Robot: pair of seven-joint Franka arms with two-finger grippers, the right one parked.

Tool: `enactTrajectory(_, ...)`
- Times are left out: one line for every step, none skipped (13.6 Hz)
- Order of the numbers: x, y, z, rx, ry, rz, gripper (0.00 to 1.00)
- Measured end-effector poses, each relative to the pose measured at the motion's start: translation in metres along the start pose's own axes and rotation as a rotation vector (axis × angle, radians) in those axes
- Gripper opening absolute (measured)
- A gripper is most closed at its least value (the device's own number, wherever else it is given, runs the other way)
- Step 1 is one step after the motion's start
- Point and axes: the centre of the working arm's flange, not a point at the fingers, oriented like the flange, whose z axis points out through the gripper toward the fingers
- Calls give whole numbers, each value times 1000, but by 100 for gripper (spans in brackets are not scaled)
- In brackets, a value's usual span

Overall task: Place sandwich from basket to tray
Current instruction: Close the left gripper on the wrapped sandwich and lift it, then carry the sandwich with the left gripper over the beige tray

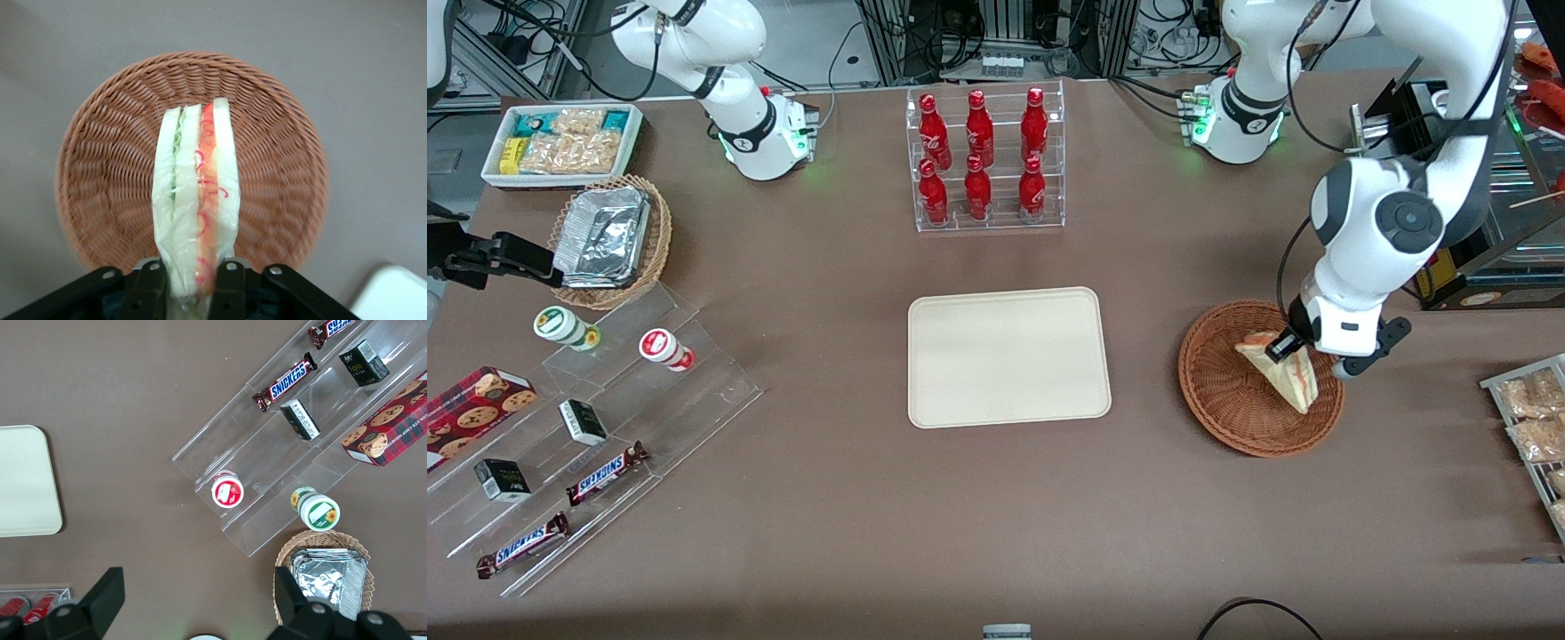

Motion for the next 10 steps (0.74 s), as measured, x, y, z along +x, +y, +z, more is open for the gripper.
enactTrajectory(-5,17,-30,17,-15,28,18)
enactTrajectory(-13,36,-60,31,-29,60,18)
enactTrajectory(-23,54,-82,39,-40,93,18)
enactTrajectory(-37,72,-96,41,-49,133,18)
enactTrajectory(-54,91,-102,38,-57,175,18)
enactTrajectory(-72,109,-99,34,-67,217,18)
enactTrajectory(-92,125,-93,35,-83,263,18)
enactTrajectory(-112,141,-85,44,-92,313,18)
enactTrajectory(-135,158,-76,58,-92,370,18)
enactTrajectory(-158,174,-67,64,-94,420,18)
